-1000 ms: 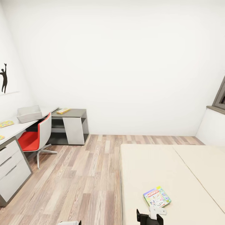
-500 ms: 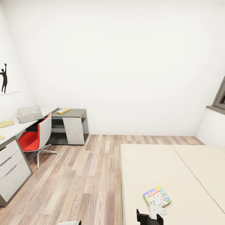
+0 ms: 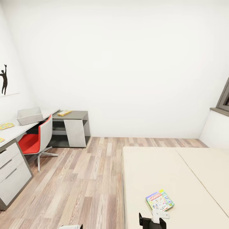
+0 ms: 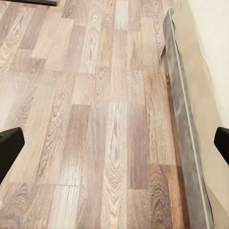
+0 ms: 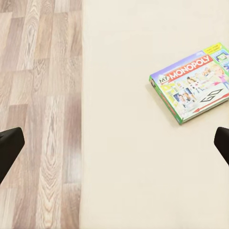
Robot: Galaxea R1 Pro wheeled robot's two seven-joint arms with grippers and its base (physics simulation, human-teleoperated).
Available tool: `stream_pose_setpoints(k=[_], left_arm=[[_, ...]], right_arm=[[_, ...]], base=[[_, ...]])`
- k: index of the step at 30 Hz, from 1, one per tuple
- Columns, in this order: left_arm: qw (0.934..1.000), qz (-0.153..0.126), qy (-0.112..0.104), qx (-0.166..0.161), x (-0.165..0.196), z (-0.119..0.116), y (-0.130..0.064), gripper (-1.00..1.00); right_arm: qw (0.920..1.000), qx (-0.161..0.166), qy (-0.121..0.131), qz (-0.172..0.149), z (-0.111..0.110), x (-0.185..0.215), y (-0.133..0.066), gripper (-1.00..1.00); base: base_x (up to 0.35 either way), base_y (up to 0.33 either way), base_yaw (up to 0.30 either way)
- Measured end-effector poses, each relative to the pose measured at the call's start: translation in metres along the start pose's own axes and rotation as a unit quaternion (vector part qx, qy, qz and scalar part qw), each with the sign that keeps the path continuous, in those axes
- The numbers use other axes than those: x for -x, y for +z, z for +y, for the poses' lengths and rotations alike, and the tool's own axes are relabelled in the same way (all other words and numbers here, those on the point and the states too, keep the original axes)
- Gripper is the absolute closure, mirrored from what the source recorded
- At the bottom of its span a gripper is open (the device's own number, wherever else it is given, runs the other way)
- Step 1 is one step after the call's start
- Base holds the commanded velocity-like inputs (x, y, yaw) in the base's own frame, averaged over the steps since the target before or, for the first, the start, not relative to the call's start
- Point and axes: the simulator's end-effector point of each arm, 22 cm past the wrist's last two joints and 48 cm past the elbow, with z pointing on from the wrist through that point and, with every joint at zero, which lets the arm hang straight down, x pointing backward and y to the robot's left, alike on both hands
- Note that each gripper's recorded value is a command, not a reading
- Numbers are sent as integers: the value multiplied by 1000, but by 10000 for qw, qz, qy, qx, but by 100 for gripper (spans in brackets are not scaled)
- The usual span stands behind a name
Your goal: Put all the toys in the child's room - the three board games (two on the bed and one on the table), the two jigsaw puzzles on the table, and the tennis ball on the table - inside the toy box on the table in the child's room.
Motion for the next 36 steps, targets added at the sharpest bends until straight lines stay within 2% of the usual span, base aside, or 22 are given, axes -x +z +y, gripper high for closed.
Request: stream_pose_setpoints(k=[12, 24, 36], left_arm=[[10000, -24, 1, -4, 2, 0, 0, -100], [10000, -25, 1, -4, 2, 0, 0, -100], [10000, -25, 0, -4, 2, 0, 0, -100]], right_arm=[[10000, 2, 1, -23, 0, 2, -1, -100], [10000, 3, 8, -25, 0, 2, -1, -100], [10000, -6, -7, 23, -1, -3, 0, -100]], base=[[0, -122, -92], [0, -145, -13], [0, -30, 0]])
